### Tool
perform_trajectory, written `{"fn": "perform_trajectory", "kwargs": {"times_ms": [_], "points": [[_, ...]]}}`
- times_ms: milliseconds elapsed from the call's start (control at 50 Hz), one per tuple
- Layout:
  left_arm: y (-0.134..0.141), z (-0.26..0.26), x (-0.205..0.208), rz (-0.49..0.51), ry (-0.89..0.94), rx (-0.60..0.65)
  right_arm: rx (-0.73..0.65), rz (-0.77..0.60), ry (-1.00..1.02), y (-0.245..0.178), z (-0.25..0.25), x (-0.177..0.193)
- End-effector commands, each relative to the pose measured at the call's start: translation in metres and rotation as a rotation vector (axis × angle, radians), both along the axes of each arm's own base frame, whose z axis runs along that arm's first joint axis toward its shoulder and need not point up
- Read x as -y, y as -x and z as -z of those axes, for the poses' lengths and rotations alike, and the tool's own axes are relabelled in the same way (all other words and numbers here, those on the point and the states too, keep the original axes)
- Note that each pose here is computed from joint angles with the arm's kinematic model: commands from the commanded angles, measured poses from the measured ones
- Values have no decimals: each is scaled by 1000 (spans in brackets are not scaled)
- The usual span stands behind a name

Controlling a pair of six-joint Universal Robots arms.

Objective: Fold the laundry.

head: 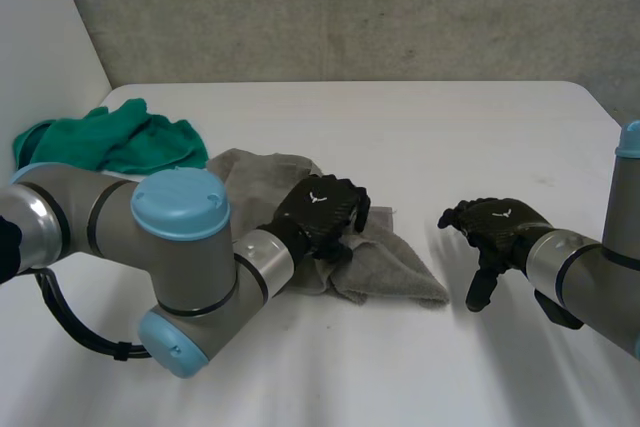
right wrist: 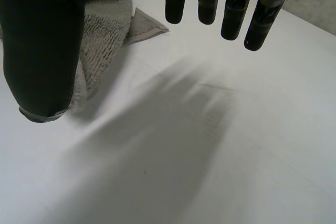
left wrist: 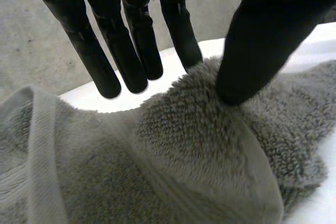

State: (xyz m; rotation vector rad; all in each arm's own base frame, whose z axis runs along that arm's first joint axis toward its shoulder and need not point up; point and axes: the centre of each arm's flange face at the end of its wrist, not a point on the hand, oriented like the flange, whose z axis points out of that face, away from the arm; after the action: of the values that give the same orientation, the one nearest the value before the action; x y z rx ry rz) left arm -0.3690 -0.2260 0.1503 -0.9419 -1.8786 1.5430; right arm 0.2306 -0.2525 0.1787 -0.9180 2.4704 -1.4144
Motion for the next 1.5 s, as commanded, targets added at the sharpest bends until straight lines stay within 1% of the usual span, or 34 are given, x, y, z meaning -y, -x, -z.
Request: {"fn": "perform_trajectory", "kwargs": {"times_ms": [20,160,280,400,480,560,580,620,640,720,800,860,920,1000,1040,1060,1120,1140,1160,1220,1240,1300,1320,1400,1500], "points": [[-6,-4,1,-45,31,41,15,-9,22,-2,-6,5],[-17,-58,-6,-53,198,33,30,-17,60,-4,-21,16],[-28,-88,-9,-71,269,14,22,-80,12,-8,-32,13],[-45,-131,-15,-108,348,-38,73,-124,-37,-14,-40,7],[-53,-157,-22,-122,405,-83,148,-96,-84,-18,-39,6],[-58,-176,-30,-125,452,-116,270,-51,-174,-23,-28,9],[-59,-179,-31,-126,458,-121,326,-38,-213,-27,-23,9],[-60,-185,-33,-127,473,-131,375,-26,-254,-31,-18,8],[-61,-186,-33,-128,477,-134,418,-24,-280,-38,-14,6],[-61,-190,-34,-129,485,-139,499,-13,-345,-59,4,-1],[-62,-190,-34,-130,487,-139,565,31,-370,-75,19,2],[-62,-191,-34,-132,487,-141,584,51,-359,-87,27,5],[-63,-194,-37,-133,495,-148,588,79,-306,-99,33,14],[-66,-202,-41,-138,514,-163,555,126,-235,-108,45,33],[-69,-209,-45,-140,531,-176,515,122,-199,-110,49,38],[-70,-211,-46,-140,538,-179,501,118,-180,-109,48,40],[-76,-217,-45,-160,555,-186,419,46,-51,-104,27,45],[-79,-216,-43,-170,554,-182,399,22,-2,-102,17,46],[-82,-216,-40,-183,556,-178,343,-35,114,-98,-10,46],[-95,-215,-27,-237,560,-159,233,-103,296,-83,-55,43],[-99,-215,-24,-253,560,-154,144,-135,394,-72,-78,40],[-109,-209,-15,-288,543,-128,3,-178,499,-56,-106,30],[-111,-207,-14,-295,534,-120,-80,-207,549,-49,-125,20],[-116,-195,-9,-311,489,-87,-169,-228,595,-36,-158,0],[-117,-174,-7,-310,427,-44,-188,-243,580,-27,-184,-23]]}}
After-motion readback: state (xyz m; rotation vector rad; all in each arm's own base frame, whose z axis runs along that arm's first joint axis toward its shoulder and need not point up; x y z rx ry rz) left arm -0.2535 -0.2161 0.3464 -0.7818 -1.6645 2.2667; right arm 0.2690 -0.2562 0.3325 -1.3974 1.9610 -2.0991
